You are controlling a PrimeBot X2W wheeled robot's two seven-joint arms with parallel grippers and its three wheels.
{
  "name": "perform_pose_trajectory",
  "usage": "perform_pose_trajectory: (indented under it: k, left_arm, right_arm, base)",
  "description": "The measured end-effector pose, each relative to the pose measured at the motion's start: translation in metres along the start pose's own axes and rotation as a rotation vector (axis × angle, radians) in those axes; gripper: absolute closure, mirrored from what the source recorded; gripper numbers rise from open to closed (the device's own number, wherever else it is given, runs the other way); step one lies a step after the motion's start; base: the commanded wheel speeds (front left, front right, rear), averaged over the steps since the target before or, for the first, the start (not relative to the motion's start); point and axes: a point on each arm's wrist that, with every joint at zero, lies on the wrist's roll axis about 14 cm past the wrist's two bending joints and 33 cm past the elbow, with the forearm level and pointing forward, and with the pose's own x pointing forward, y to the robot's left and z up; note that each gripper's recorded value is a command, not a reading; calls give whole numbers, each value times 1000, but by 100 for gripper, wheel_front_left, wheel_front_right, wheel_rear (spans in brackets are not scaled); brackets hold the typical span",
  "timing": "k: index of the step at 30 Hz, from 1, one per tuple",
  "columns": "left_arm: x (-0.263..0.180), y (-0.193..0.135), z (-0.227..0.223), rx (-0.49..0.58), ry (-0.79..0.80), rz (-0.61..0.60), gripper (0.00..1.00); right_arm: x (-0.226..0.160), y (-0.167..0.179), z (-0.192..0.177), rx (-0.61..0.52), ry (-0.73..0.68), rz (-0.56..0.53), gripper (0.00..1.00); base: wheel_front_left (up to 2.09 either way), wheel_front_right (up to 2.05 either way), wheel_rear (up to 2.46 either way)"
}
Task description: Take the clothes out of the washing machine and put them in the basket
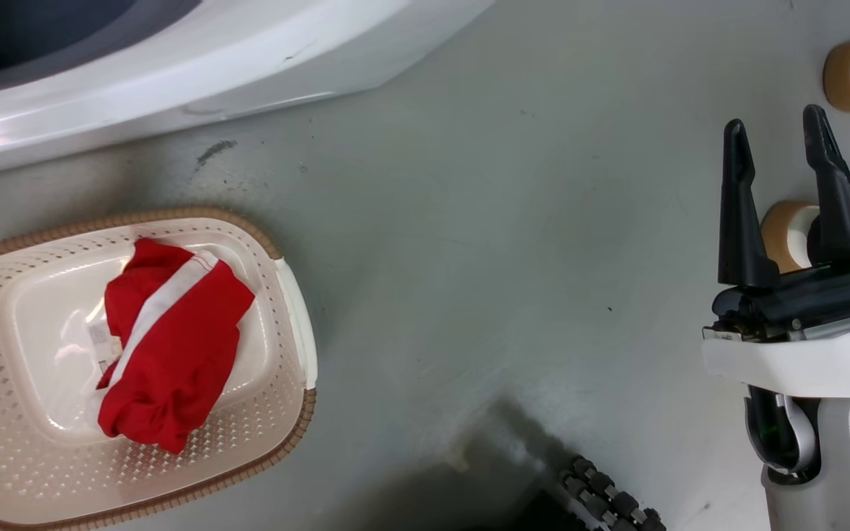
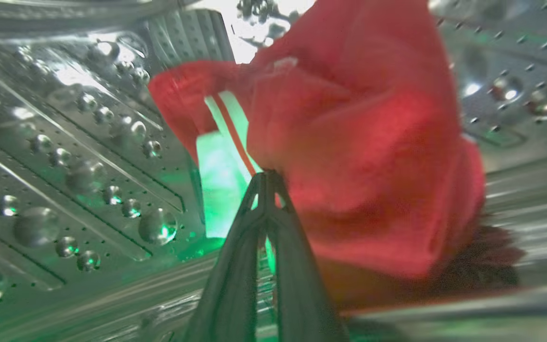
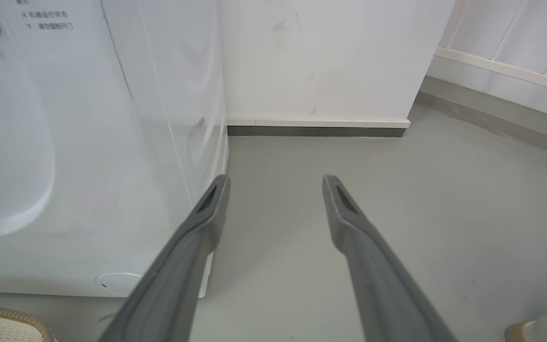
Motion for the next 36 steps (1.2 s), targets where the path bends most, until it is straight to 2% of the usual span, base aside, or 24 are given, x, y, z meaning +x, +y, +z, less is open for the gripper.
perform_pose_trajectory:
  k: [6, 14, 28, 36]
  left_arm:
    - [-23, -7, 2, -12, -93, -13, 100]
    - [-74, -18, 3, -7, -244, -32, 100]
    - [-189, -48, -8, 20, -485, -84, 100]
    - [-249, -53, -3, 44, -582, -59, 100]
  right_arm:
    - [-2, 4, 16, -10, -40, 14, 0]
    - [-13, 17, 34, -2, -80, 47, 0]
    - [-48, 42, 71, 14, -158, 121, 0]
    - [-60, 59, 94, 26, -221, 173, 0]
  base:
    - [0, 0, 0]
    - [0, 0, 0]
    - [0, 0, 0]
    - [0, 0, 0]
